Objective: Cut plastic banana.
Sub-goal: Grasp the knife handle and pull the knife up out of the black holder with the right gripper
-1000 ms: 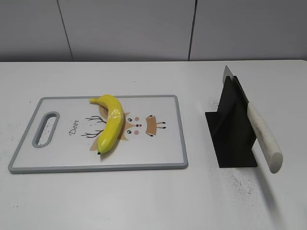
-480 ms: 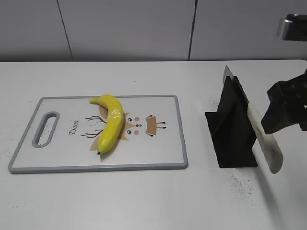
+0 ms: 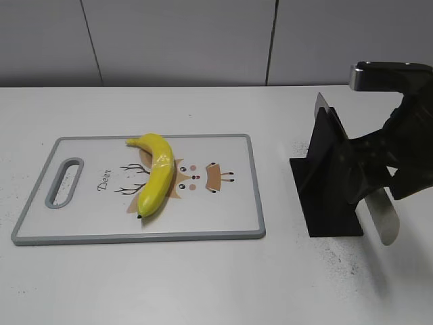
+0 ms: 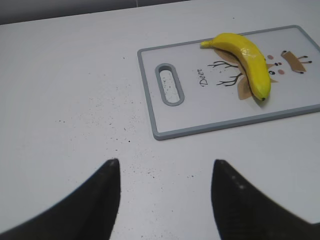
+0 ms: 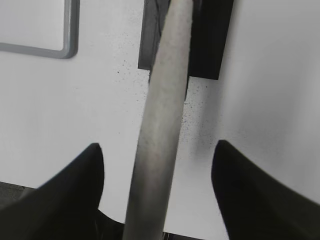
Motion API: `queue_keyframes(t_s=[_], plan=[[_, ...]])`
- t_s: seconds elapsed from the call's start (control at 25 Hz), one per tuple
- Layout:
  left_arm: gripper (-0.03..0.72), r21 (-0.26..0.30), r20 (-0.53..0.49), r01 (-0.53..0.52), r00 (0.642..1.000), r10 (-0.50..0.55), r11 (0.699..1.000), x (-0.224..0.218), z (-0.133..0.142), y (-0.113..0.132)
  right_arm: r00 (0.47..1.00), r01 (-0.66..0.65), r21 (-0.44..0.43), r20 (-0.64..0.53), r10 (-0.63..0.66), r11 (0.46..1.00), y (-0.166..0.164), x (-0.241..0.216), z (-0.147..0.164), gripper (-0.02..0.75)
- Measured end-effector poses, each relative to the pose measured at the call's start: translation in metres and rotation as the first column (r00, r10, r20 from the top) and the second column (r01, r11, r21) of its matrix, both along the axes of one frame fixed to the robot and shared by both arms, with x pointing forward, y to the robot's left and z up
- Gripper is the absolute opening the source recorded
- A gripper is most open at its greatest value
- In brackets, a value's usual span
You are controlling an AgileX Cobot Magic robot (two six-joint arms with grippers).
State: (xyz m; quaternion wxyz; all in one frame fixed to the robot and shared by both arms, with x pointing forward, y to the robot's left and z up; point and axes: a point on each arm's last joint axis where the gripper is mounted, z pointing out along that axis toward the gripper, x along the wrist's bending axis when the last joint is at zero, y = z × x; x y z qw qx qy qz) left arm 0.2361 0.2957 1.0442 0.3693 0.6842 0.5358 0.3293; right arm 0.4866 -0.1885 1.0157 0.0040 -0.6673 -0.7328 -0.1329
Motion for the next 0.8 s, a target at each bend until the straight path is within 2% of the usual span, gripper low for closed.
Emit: queue_keyframes(t_s=[0.16, 0.4, 0.52, 0.8], plan=[[0.553, 0.0, 0.0, 0.0, 1.0, 0.0, 1.0, 0.0, 0.0, 0.0, 1.0, 0.006, 0.0, -0.007, -0.006, 1.0, 0.002, 0.005, -0.007, 0.454], [0.553, 0.0, 0.0, 0.0, 1.0, 0.0, 1.0, 0.0, 0.0, 0.0, 1.0, 0.014, 0.002, -0.02, -0.014, 1.0, 0.003, 0.007, -0.011, 0.244], [0.553, 0.001, 0.0, 0.0, 1.0, 0.0, 1.0, 0.0, 0.0, 0.0, 0.999, 0.032, 0.003, -0.034, -0.032, 0.999, 0.004, 0.008, -0.014, 0.185], [0.553, 0.0, 0.0, 0.0, 1.0, 0.0, 1.0, 0.0, 0.0, 0.0, 0.998, 0.055, 0.005, -0.04, -0.054, 0.998, 0.004, 0.008, -0.014, 0.176]])
